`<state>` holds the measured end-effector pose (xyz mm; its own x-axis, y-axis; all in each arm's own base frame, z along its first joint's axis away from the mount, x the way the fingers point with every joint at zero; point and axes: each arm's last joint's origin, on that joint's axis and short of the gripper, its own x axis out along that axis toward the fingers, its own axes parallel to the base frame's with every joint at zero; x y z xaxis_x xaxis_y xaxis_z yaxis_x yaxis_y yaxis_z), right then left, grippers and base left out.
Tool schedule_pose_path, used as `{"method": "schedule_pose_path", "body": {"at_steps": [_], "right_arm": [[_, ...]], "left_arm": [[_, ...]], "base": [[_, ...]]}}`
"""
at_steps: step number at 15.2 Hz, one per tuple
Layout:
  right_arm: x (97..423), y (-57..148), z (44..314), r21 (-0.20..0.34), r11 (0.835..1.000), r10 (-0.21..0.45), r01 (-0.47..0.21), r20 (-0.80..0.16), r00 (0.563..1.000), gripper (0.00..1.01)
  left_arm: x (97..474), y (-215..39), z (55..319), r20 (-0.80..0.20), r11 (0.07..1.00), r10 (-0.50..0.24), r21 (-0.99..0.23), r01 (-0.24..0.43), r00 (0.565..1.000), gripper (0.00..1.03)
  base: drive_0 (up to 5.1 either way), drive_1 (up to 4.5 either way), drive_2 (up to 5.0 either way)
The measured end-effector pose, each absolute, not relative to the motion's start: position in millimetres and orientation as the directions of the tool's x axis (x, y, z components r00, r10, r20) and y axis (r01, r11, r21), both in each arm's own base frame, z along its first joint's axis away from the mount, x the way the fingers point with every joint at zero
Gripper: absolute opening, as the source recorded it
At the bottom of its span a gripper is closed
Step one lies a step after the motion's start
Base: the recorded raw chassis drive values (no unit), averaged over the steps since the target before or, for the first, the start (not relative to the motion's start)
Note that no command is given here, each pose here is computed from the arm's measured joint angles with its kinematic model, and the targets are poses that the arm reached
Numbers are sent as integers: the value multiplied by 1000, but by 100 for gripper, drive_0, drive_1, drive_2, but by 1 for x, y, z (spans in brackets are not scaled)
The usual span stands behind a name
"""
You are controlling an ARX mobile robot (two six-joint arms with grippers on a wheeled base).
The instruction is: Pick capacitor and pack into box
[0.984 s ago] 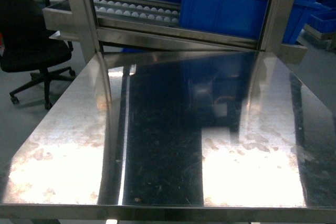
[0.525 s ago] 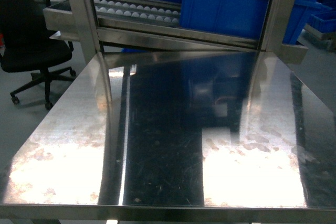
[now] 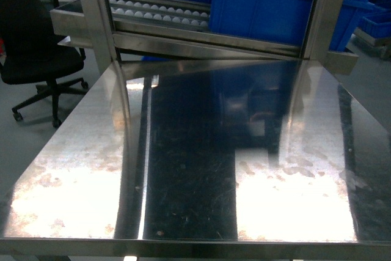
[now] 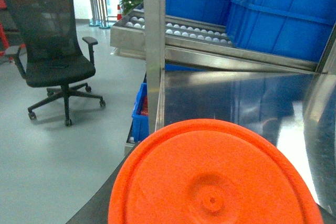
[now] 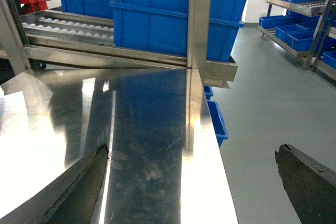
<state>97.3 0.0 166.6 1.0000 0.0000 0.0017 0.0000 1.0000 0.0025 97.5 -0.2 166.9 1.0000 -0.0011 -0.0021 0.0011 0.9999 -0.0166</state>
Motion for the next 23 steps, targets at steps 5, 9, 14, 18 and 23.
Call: {"method": "schedule_pose_path", "body": {"at_steps": [5, 9, 14, 18, 23], "right_arm": [[97, 0, 167, 2, 1000, 0, 0, 2, 1000, 98], [97, 0, 167, 3, 1000, 0, 0, 4, 1000, 98], [97, 0, 167, 3, 1000, 0, 0, 2, 1000, 98], [97, 0, 167, 2, 1000, 0, 0, 2, 1000, 98], [97, 0, 167, 3, 1000, 0, 0, 2, 1000, 98]], "left_arm": [[97, 0, 167, -2, 1000, -1, -17, 1, 1000, 43], [97, 0, 167, 3, 1000, -1, -17, 1, 1000, 43], [97, 0, 167, -1, 1000, -1, -14, 1, 1000, 43], [97, 0, 167, -2, 1000, -1, -11, 1, 1000, 43], [97, 0, 167, -2, 1000, -2, -10, 1, 1000, 43]], "base": [[0, 0, 0], [0, 0, 0], [0, 0, 0], [0, 0, 0], [0, 0, 0]]}}
